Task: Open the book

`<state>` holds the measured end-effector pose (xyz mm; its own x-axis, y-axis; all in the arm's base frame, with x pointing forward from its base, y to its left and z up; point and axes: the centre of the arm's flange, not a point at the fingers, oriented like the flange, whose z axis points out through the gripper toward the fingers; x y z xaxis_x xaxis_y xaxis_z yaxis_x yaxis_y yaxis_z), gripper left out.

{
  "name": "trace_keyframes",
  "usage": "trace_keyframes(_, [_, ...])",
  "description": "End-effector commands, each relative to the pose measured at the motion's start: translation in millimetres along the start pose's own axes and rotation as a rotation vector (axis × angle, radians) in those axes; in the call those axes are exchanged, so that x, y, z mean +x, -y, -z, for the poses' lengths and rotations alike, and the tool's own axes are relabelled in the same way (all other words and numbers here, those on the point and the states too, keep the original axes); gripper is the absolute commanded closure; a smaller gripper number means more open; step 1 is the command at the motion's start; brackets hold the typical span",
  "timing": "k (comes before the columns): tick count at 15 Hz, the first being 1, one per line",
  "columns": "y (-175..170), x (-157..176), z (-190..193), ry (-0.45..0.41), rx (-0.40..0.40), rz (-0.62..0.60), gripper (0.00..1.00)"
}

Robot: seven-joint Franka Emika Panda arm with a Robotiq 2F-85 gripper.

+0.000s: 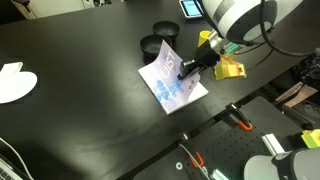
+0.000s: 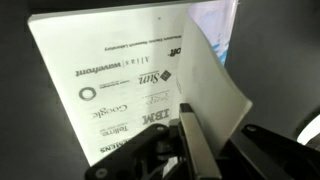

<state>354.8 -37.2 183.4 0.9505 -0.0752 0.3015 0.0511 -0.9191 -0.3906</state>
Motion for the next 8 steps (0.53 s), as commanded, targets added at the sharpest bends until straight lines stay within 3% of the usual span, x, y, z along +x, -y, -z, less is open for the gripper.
trace_keyframes(1, [39, -14, 15, -0.064, -0.009, 0.044, 0.86])
trace_keyframes(8, [90, -37, -9, -0.072, 0.038, 0.146, 0.85])
